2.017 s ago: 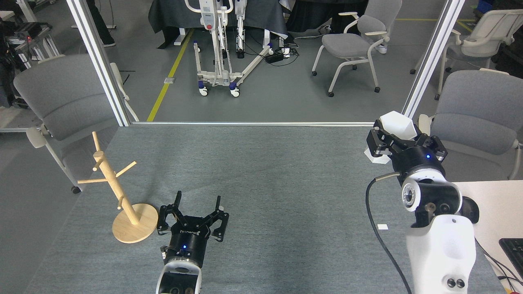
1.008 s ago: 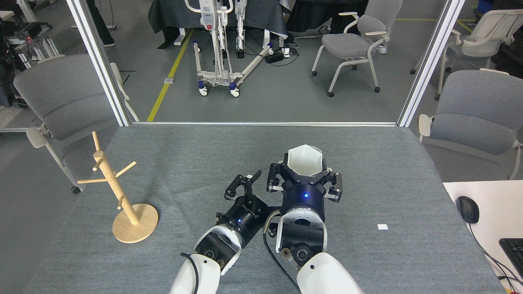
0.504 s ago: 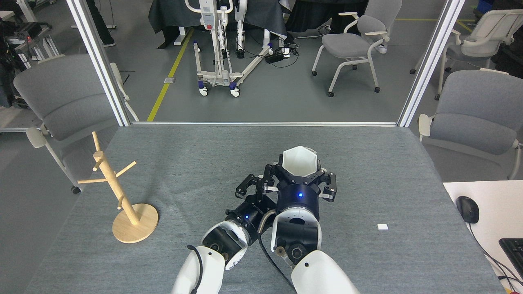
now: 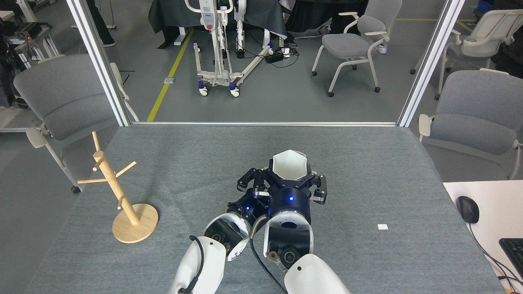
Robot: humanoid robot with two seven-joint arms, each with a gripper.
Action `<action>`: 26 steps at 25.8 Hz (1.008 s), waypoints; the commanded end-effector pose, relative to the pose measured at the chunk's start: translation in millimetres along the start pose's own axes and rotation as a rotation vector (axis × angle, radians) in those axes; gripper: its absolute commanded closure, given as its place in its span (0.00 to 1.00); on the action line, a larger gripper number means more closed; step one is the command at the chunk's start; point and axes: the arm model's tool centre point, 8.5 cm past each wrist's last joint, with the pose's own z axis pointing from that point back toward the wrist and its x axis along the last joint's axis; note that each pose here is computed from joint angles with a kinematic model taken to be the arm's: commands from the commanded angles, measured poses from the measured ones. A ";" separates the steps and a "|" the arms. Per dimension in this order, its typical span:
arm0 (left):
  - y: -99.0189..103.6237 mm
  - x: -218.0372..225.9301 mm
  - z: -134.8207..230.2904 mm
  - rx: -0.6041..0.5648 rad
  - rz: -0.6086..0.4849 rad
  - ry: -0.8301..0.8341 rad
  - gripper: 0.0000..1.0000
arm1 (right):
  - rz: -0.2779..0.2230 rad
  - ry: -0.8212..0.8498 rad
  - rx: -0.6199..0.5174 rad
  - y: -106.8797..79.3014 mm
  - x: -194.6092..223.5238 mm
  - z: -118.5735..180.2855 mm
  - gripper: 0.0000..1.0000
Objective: Hang cup on storage rack
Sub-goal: 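Grasp the cup with the left gripper beneath the right gripper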
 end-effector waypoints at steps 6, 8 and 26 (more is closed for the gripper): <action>-10.0 2.8 1.8 -0.086 0.003 -0.023 0.96 | 0.005 -0.048 0.049 20.0 24.9 14.0 0.83; -11.9 4.7 2.4 -0.096 0.003 -0.042 1.00 | -0.004 -0.054 0.065 24.7 29.0 18.0 0.83; -25.7 1.5 5.8 -0.137 0.011 -0.032 1.00 | 0.015 -0.068 -0.054 13.3 20.6 6.4 0.01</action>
